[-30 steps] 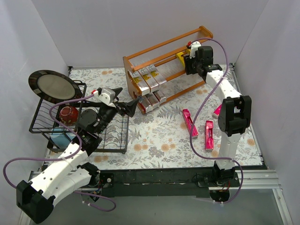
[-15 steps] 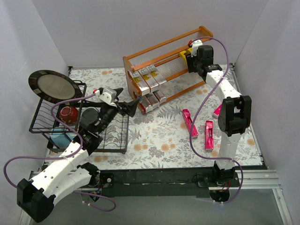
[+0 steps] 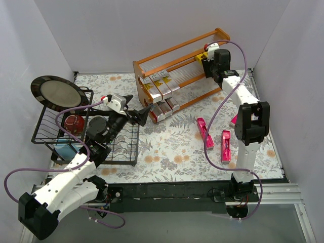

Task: Place and organize the toothpastes onto the shelf

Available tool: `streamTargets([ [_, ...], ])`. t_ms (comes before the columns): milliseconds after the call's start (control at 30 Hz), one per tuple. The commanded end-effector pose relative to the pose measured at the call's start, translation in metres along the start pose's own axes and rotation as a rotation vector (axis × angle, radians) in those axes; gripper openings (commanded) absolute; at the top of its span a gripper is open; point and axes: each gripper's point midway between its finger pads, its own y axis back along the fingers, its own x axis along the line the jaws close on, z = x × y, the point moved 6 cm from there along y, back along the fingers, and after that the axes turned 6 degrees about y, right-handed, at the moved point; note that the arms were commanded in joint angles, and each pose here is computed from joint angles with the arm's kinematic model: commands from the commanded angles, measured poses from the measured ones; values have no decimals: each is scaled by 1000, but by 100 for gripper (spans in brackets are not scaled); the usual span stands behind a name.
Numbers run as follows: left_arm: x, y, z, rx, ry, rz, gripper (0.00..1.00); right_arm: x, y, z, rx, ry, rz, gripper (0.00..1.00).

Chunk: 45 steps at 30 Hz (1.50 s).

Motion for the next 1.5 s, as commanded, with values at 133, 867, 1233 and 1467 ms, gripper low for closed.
streamTargets([
  [133, 0, 1, 4, -14, -17, 6, 98, -24, 10, 33, -128, 20, -104, 61],
  [867, 0, 3, 7, -24, -19, 4, 98, 3, 52, 51, -268, -35, 100, 61],
  [1233, 0, 2, 6, -19, -19, 5, 98, 41, 37, 42, -257, -77, 334, 61],
  [1467, 0, 2, 6, -18, -22, 7, 98, 37, 11, 29, -190, -88, 264, 62],
])
